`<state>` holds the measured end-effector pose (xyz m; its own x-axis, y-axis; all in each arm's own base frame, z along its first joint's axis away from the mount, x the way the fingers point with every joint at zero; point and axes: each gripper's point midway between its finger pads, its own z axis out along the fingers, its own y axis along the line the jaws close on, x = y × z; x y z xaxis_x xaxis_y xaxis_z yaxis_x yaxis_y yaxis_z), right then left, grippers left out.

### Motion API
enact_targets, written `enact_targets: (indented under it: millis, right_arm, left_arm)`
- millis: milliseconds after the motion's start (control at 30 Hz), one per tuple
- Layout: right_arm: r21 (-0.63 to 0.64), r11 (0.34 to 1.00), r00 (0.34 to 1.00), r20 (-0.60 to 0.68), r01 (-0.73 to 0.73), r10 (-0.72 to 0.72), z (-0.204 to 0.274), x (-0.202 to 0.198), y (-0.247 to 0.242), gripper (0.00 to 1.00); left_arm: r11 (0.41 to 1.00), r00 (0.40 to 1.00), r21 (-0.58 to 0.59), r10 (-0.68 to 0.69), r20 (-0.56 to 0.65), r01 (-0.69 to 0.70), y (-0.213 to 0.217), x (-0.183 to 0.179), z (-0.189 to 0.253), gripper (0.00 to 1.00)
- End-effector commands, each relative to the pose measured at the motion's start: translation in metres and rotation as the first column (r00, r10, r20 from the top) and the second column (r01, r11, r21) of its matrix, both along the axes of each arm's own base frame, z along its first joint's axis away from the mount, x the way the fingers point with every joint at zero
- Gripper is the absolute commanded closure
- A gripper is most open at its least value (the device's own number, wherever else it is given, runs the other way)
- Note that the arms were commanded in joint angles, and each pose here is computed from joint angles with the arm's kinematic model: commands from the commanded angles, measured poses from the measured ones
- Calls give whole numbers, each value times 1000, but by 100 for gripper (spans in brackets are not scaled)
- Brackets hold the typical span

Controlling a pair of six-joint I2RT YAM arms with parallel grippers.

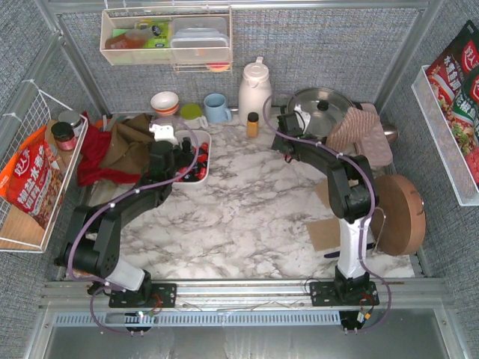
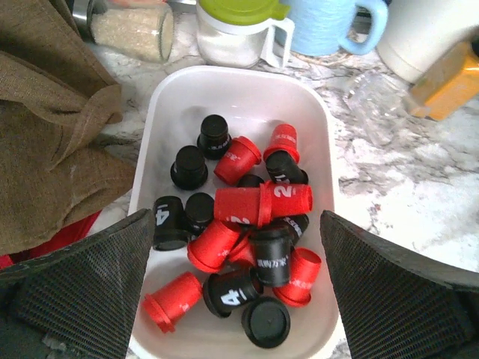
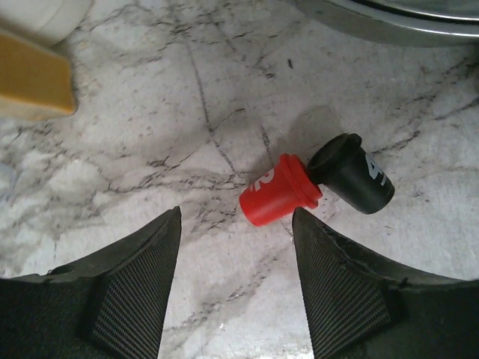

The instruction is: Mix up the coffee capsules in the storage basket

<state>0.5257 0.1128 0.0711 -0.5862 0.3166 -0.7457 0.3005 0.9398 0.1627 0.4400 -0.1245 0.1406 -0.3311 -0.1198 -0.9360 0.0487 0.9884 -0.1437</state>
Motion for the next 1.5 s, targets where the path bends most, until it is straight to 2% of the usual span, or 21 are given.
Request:
enact_targets:
  millis: [0, 100, 267, 467, 667, 867, 1067, 1233, 1367, 1400, 1467]
  right_arm:
    - [3, 976, 975, -35, 219, -219, -6, 0, -20, 35]
    - [-6, 944, 943, -54, 328, -328, -13, -1, -29, 35]
    - [-52, 907, 900, -108, 418, -421, -27, -2, -37, 35]
    - [-63, 908, 895, -158, 413, -418, -41, -6, -34, 37]
    - [-82, 924, 905, -189, 372, -381, -47, -13, -33, 44]
    - [-72, 954, 942, -152, 292, -300, -31, -20, -32, 62]
    - [3, 994, 992, -62, 107, -106, 5, -32, -12, 73]
    - [68, 986, 987, 71, -151, 147, 61, -38, 43, 77]
    - [118, 901, 896, 217, -418, 387, 102, -49, 122, 77]
    - [95, 812, 792, 313, -576, 525, 123, -63, 185, 78]
    - [101, 771, 744, 367, -628, 558, 132, -70, 214, 77]
  left_arm:
    - [998, 996, -30, -53, 65, 55, -9, -11, 19, 1]
    - [996, 994, -37, -75, 76, 78, -12, -18, 22, 1]
    - [992, 991, -46, -113, 77, 116, -18, -23, 24, 1]
    - [989, 989, -52, -133, 69, 137, -22, -25, 19, 1]
    - [984, 984, -67, -162, 69, 167, -29, -27, 16, 1]
    - [967, 966, -47, -246, 80, 250, -46, -34, 16, 1]
    - [930, 923, 0, -364, 120, 367, -72, -44, 24, 1]
    - [933, 923, 9, -358, 142, 361, -67, -54, 28, 1]
    - [952, 945, 1, -302, 124, 305, -53, -62, 26, 1]
    - [984, 976, -24, -170, 134, 174, -28, -69, 29, 1]
    - [985, 974, -24, -165, 153, 171, -23, -76, 31, 1]
